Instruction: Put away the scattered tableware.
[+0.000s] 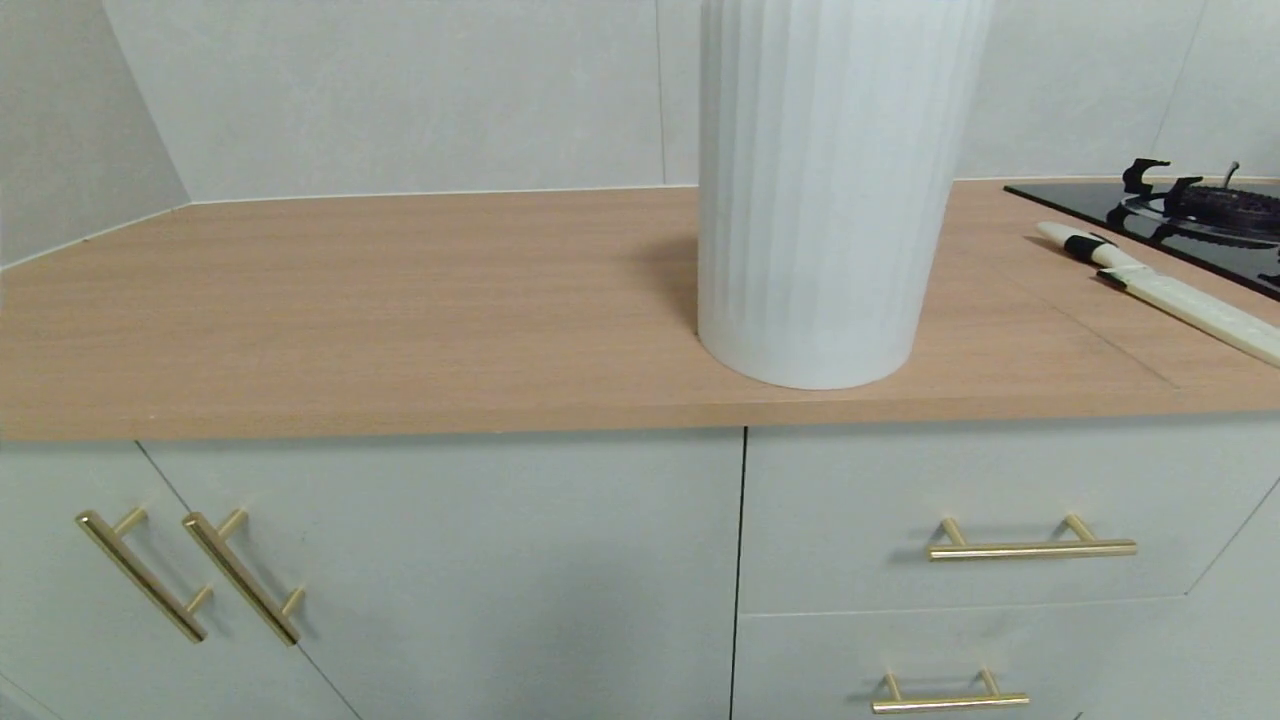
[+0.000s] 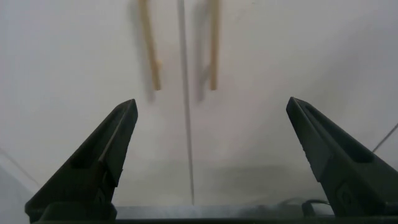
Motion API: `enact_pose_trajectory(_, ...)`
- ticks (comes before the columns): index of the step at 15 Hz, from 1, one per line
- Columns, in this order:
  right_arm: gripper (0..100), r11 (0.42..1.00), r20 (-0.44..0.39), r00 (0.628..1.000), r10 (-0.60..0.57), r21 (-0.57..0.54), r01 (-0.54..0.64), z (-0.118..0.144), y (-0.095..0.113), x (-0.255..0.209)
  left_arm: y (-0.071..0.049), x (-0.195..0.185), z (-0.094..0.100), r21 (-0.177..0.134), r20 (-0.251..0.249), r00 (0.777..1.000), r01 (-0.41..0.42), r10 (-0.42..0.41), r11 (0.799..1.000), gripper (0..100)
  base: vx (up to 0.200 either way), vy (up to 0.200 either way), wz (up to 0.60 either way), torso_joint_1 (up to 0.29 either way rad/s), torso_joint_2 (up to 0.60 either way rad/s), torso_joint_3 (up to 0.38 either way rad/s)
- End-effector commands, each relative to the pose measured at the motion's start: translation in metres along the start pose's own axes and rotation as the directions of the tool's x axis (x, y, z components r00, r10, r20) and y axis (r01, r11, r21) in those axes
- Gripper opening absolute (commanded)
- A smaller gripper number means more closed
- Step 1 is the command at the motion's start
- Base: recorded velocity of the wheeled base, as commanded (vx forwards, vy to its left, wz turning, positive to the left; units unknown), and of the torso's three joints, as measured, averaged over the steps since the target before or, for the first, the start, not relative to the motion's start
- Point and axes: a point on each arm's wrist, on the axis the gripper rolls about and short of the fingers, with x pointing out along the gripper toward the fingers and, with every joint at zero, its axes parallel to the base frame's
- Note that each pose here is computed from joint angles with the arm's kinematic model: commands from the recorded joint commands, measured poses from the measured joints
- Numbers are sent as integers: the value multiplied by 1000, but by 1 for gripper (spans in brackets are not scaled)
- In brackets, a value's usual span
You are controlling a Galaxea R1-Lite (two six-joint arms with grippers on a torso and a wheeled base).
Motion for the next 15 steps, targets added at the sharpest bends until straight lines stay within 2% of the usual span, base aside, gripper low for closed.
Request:
enact_pose_trajectory(1, 100, 1000, -2, 1000, 0, 0, 0, 0, 0, 0, 0, 0, 0, -1, 0, 1000, 0, 0, 1000, 100, 0, -200, 0, 2, 2, 7)
enact_pose_trajectory(7, 100, 1000, -2, 1000, 0, 0, 0, 0, 0, 0, 0, 0, 0, -1, 0, 1000, 0, 0, 1000, 100, 0, -200, 0, 1, 2, 5)
enact_pose_trajectory(15, 100, 1000, -2, 1000, 1, -3, -1, 0, 0, 0, 0, 0, 0, -1, -2, 1000, 1, -1, 1000, 100, 0, 0, 0, 0, 0, 0)
